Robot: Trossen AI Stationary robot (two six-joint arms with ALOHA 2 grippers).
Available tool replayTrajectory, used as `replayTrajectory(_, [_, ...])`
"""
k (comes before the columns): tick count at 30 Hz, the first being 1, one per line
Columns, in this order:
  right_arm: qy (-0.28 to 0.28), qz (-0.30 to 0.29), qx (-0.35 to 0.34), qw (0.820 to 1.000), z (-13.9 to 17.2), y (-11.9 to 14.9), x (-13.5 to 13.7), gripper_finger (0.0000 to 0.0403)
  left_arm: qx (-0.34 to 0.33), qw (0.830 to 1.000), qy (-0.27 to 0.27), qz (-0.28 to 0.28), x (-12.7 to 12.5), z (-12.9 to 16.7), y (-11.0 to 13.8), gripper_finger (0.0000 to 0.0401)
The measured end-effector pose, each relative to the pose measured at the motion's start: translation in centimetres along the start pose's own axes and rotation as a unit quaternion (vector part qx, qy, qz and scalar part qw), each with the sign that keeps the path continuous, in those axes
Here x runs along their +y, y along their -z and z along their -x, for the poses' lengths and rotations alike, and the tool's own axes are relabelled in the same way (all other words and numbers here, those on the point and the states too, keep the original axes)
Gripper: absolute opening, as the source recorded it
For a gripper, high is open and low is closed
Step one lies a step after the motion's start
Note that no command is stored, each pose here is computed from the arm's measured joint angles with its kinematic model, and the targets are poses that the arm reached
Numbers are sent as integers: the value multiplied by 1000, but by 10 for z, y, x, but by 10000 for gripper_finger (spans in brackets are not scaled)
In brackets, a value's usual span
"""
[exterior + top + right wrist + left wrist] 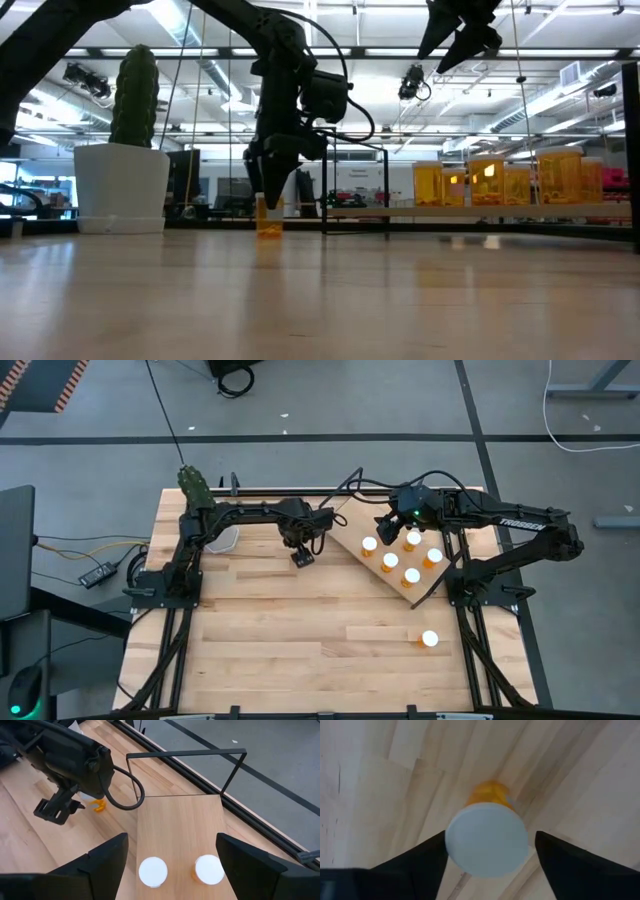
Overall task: Pick and place medicine bottles onto shelf by color
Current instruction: Put the orange pill bottle to the left on the shelf
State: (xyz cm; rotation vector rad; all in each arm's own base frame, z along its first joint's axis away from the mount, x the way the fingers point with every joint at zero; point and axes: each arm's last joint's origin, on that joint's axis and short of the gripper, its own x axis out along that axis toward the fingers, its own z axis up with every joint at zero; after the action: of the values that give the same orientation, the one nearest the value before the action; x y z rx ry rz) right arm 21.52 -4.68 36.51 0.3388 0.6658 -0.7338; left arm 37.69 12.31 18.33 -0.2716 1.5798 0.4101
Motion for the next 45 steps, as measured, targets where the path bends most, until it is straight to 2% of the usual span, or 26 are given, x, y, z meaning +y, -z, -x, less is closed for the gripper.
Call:
replayTrajectory(7, [0, 0, 0, 1000, 0, 0, 0, 299, -1, 1000, 0, -2, -10, 1, 1, 214])
replayTrajectory(9, [0, 0, 0, 1000, 0, 0, 0, 297, -2, 1000, 0, -10, -16, 1, 2, 201])
replayTrajectory(15, [0, -1, 0, 1000, 0, 0, 0, 294, -16, 999, 1, -44, -38, 3, 4, 213])
replayTrajectory(20, [0, -1, 0, 1000, 0, 0, 0, 294, -31, 990, 14, -137, -64, 6, 8, 245])
replayTrajectory(27, [0, -8, 0, 1000, 0, 0, 0, 294, -55, 973, 15, -222, -98, 9, 15, 213])
replayTrajectory(31, [0, -7, 0, 1000, 0, 0, 0, 294, -77, 972, 9, -222, -111, 13, 16, 208])
replayTrajectory(36, [-13, 21, 7, 1000, 0, 0, 1, 295, -121, 972, 17, -201, -116, 33, 7, 257])
replayTrajectory(42, [-22, 115, 39, 992, 0, 6, -1, 305, -160, 968, 34, -189, -114, 63, -3, 338])
replayTrajectory(45, [-22, 96, 52, 994, 1, 9, 0, 304, -160, 969, 34, -186, -112, 73, -4, 367])
